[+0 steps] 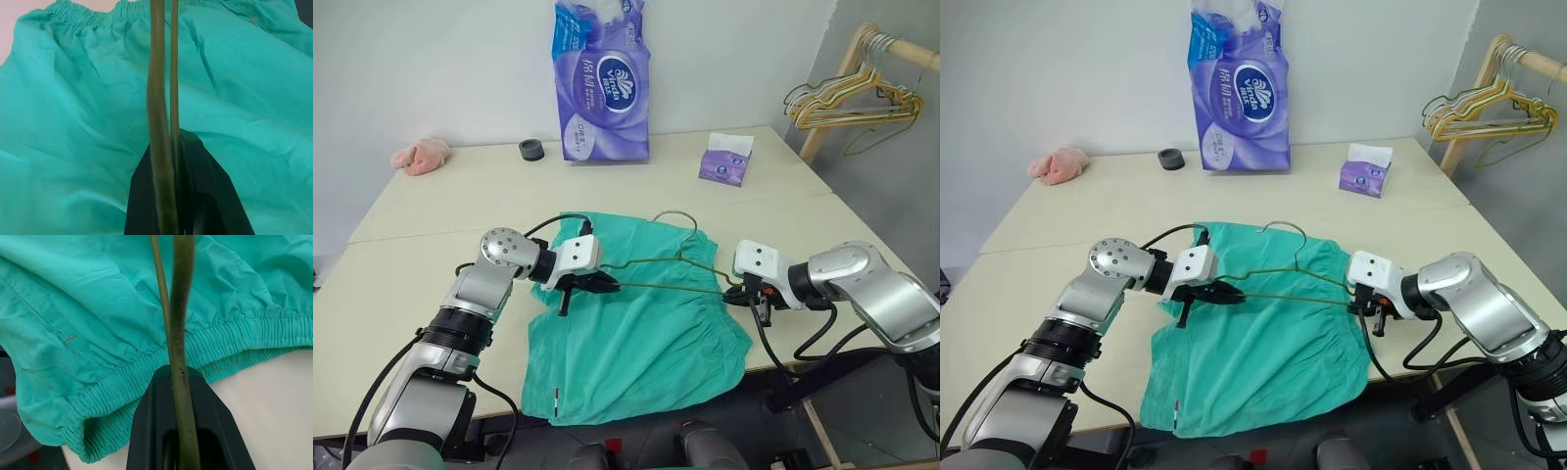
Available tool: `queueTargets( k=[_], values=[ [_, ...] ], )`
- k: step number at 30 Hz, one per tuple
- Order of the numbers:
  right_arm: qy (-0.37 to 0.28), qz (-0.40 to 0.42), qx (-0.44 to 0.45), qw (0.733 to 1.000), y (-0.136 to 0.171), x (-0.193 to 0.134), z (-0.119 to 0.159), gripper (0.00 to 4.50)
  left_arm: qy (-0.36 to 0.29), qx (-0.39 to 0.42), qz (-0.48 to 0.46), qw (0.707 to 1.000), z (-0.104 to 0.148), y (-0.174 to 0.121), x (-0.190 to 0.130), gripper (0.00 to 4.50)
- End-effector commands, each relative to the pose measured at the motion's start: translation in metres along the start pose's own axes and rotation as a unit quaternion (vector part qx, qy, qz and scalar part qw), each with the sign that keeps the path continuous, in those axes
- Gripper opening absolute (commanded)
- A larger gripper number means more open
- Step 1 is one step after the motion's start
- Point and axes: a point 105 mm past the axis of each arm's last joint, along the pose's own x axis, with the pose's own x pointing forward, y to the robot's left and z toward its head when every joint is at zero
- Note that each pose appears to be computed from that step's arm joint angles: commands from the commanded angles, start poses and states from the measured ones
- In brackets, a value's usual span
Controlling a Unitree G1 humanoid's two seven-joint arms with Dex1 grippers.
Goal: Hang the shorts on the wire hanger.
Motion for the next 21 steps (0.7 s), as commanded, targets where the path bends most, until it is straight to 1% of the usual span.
queueTargets(
  k=[1,3,5,6,9,13,16,21],
  values=[
    [-0.016,-0.026,-0.006,1.000,-0.006,-0.008,0.009,0.03,-0.031,0.005,0.010,0.999,0.011,0.004,0.004,0.00],
    [-0.018,-0.026,-0.004,0.999,-0.006,-0.008,0.010,0.03,-0.046,-0.007,0.017,0.999,0.014,0.007,0.005,0.00],
    [-0.021,-0.027,-0.004,0.999,-0.006,-0.009,0.011,0.00,-0.054,-0.004,0.031,0.998,0.017,0.011,0.004,0.54],
    [-0.023,-0.029,-0.002,0.999,-0.006,-0.010,0.011,0.00,-0.063,-0.005,0.041,0.997,0.019,0.014,0.004,0.73],
    [-0.025,-0.034,0.002,0.999,-0.007,-0.011,0.011,0.00,-0.090,-0.017,0.060,0.994,0.026,0.019,0.002,1.63],
    [-0.031,-0.043,0.023,0.998,-0.010,-0.017,0.008,0.00,-0.128,-0.043,0.126,0.983,0.035,0.040,-0.013,2.83],
    [-0.034,-0.055,0.052,0.997,-0.012,-0.026,0.000,0.00,-0.154,-0.082,0.188,0.967,0.038,0.063,-0.039,2.83],
    [-0.026,-0.078,0.111,0.990,-0.011,-0.044,-0.024,0.00,-0.121,-0.091,0.244,0.958,0.021,0.077,-0.064,2.83]
  ],
)
